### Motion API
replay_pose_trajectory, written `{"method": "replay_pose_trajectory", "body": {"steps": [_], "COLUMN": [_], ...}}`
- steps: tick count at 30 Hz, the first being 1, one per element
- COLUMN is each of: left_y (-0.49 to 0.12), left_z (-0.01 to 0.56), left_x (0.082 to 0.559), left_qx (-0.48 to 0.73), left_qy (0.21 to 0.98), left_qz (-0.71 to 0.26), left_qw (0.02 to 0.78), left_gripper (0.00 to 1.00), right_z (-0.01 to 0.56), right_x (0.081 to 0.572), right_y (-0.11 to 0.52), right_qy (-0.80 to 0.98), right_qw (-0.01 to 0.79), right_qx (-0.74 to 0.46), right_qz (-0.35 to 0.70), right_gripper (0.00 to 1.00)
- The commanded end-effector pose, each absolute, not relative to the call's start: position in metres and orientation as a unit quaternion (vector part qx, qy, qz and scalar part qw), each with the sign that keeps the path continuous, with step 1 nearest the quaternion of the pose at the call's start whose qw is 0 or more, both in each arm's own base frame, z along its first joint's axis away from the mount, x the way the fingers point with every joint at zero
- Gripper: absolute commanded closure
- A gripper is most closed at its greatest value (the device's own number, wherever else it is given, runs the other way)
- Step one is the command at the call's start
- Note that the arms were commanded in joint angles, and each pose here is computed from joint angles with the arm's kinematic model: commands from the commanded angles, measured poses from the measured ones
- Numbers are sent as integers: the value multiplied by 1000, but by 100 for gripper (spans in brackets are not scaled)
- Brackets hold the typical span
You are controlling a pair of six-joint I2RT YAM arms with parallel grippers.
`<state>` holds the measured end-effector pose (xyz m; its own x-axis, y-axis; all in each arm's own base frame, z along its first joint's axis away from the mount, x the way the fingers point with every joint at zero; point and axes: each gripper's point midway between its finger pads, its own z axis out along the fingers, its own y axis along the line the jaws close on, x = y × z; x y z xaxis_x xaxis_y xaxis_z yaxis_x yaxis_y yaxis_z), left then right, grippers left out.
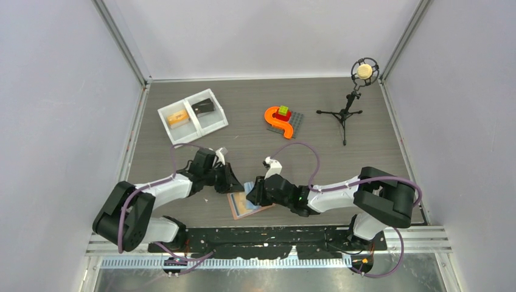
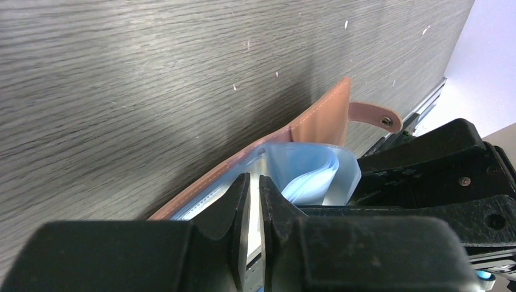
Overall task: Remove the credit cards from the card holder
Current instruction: Remove the credit card from the card holder.
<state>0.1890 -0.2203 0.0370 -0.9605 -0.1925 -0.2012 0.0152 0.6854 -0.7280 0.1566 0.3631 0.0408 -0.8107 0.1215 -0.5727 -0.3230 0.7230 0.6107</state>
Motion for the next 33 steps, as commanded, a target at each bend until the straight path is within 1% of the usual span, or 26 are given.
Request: {"method": "replay_pose_trajectory", "body": {"steps": [1, 2, 4, 5, 6, 7, 9, 13, 16, 17, 19, 21, 22, 23, 24, 26, 33], "left_y": [-236, -238, -243, -247, -250, -254, -262, -278, -288, -291, -297, -300, -301, -300, -299, -294, -247], "left_z": [54, 55, 57, 58, 61, 63, 69, 84, 86, 84, 79, 73, 70, 69, 69, 71, 88], "left_x": [203, 203, 200, 199, 198, 196, 193, 192, 195, 197, 199, 201, 201, 202, 202, 204, 220], "left_qx": [-35, -33, -29, -25, -21, -15, -7, 17, 27, 28, 28, 24, 22, 21, 21, 18, -21], "left_qy": [893, 892, 889, 886, 883, 880, 874, 862, 860, 860, 861, 862, 863, 864, 865, 870, 896], "left_qz": [-420, -424, -434, -440, -447, -454, -466, -487, -489, -489, -488, -489, -487, -485, -482, -471, -396], "left_qw": [156, 153, 146, 144, 142, 139, 137, 144, 145, 144, 139, 133, 130, 132, 136, 146, 199], "left_gripper": [88, 87, 87, 88, 88, 87, 87, 86, 86, 86, 86, 86, 86, 86, 86, 87, 83], "right_z": [71, 71, 72, 70, 72, 70, 72, 86, 106, 104, 112, 117, 125, 124, 130, 128, 114], "right_x": [162, 162, 163, 163, 165, 164, 166, 169, 174, 172, 172, 166, 166, 160, 161, 155, 147], "right_y": [376, 376, 374, 370, 370, 365, 358, 335, 318, 310, 304, 308, 313, 318, 326, 335, 362], "right_qy": [851, 851, 854, 860, 861, 867, 874, 881, 877, 883, 880, 874, 865, 861, 851, 845, 845], "right_qw": [317, 316, 318, 316, 320, 319, 322, 342, 370, 368, 375, 370, 376, 369, 374, 364, 341], "right_qx": [-50, -51, -51, -54, -52, -57, -60, -64, -61, -67, -70, -82, -88, -98, -102, -116, -147], "right_qz": [416, 416, 408, 397, 392, 379, 359, 320, 300, 284, 282, 304, 322, 337, 355, 373, 386], "right_gripper": [64, 63, 56, 49, 46, 40, 35, 29, 27, 27, 30, 38, 45, 48, 54, 60, 63]}}
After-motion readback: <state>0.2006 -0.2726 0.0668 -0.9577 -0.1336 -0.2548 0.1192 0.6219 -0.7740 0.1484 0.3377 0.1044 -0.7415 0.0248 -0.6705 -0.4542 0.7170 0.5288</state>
